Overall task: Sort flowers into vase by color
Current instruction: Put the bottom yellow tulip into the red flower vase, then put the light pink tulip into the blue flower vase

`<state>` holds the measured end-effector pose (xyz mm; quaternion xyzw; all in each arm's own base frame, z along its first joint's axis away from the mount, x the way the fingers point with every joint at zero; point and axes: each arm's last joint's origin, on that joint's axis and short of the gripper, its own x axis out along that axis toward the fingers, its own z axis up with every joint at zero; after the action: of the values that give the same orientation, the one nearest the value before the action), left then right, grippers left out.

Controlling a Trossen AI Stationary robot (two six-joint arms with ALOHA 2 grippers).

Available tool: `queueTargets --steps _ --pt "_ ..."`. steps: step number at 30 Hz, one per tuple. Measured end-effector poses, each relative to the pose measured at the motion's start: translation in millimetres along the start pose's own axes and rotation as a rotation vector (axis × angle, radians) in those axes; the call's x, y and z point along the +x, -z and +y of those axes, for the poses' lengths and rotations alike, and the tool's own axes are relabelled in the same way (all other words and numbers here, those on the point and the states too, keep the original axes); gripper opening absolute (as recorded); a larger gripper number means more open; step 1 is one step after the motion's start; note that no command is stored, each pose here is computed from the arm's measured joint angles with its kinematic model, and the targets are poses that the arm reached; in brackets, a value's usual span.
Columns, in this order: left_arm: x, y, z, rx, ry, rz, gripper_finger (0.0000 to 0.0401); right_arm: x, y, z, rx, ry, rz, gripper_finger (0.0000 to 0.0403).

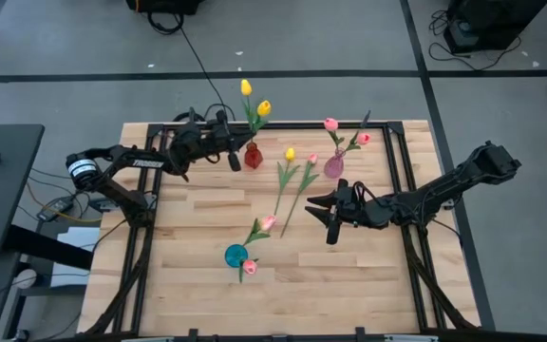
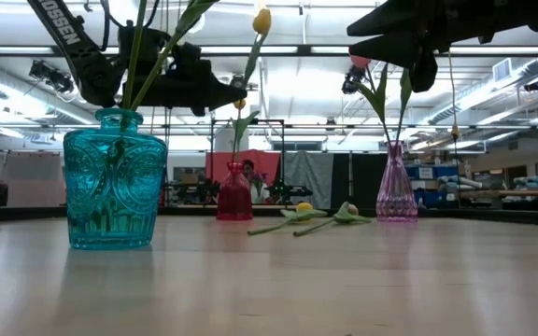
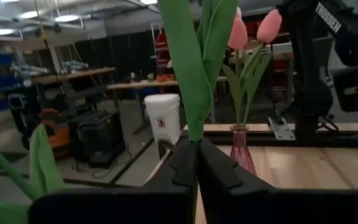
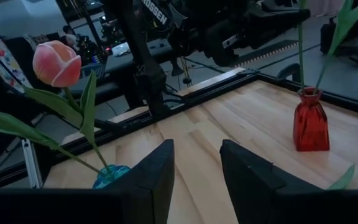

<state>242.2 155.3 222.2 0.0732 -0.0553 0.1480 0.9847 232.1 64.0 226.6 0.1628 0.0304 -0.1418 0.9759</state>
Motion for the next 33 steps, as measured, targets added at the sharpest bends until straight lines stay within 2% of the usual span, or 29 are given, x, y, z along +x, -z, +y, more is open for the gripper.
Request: queueTargets --steps 6,14,23,30,33 --pt "-0.3 6.2 1.1 -0.073 -0.047 0.064 0.0041 0.0 0.0 0.0 0.000 0.001 -0.001 0.0142" --pt "-1.3 15.1 0.1 -0.061 -0.037 0.155 0.0102 0.0 0.1 -0.1 0.000 0.002 0.000 0.0142" --pt "-7.3 29.1 -4.3 -0.113 -0.015 0.345 0.0105 -0.2 2.0 -0.5 -0.012 0.006 0.016 0.0142" --pt "-10.6 37.8 -33.5 -0.088 0.085 0.519 0.0097 1.2 7.2 -4.7 -0.037 0.040 0.062 0.0142" --pt "-11.2 40.2 -40.9 -0.140 0.085 0.559 0.0093 9.0 16.9 -10.4 0.004 0.086 0.101 0.0138"
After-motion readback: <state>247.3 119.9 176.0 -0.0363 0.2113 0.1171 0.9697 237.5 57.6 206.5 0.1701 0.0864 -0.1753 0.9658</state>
